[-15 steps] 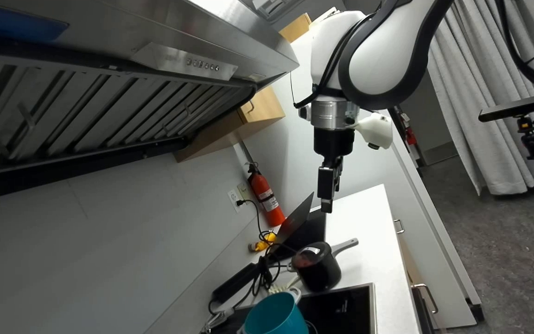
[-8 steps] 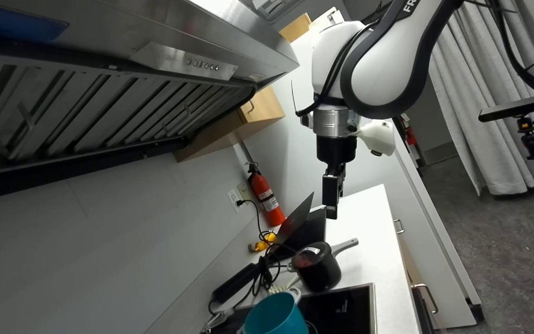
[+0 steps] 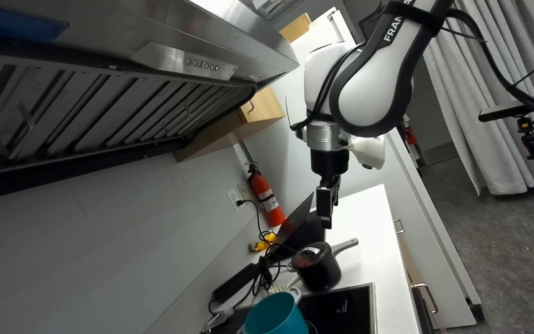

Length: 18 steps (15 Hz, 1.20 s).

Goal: Put the watermelon plush toy on the counter and close the pot

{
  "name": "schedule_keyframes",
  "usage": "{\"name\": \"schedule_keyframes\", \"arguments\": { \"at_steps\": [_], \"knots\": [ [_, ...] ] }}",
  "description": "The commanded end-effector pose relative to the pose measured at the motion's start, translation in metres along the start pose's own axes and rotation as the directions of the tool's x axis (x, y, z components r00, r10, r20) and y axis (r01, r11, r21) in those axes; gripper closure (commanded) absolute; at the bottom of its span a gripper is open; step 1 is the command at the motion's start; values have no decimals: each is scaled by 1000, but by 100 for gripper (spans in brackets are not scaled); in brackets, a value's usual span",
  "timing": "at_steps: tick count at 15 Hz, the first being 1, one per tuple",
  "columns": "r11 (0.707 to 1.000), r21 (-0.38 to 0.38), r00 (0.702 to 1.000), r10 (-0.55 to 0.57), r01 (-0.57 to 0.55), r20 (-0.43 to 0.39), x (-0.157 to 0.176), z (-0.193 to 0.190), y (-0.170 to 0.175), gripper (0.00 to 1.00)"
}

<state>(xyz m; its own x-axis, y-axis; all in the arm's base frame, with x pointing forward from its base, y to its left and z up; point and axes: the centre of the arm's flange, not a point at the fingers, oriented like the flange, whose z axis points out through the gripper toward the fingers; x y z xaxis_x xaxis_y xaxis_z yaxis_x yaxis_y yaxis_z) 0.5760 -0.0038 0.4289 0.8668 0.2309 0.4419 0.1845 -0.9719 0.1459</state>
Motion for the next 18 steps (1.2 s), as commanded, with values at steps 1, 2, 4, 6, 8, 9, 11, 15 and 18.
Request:
{"name": "schedule_keyframes", "arguments": {
  "at_steps": [1,2,4,6,8,9,11,15,18],
  "knots": [
    [999,-31,998,41,-42,-37,22,21,11,0],
    [998,-38,998,49,-51,-42,24,26,14,0],
    [997,-41,996,67,-69,-52,27,37,17,0],
    [996,-42,995,80,-82,-56,30,49,19,0],
    [995,-47,994,87,-90,-63,35,59,19,0],
    [994,-50,994,90,-93,-67,38,63,19,0],
    [993,-64,992,93,-98,-82,46,68,21,0],
    [986,-89,986,136,-145,-97,63,77,27,0],
    [978,-96,979,176,-185,-100,70,87,28,0]
  ]
}}
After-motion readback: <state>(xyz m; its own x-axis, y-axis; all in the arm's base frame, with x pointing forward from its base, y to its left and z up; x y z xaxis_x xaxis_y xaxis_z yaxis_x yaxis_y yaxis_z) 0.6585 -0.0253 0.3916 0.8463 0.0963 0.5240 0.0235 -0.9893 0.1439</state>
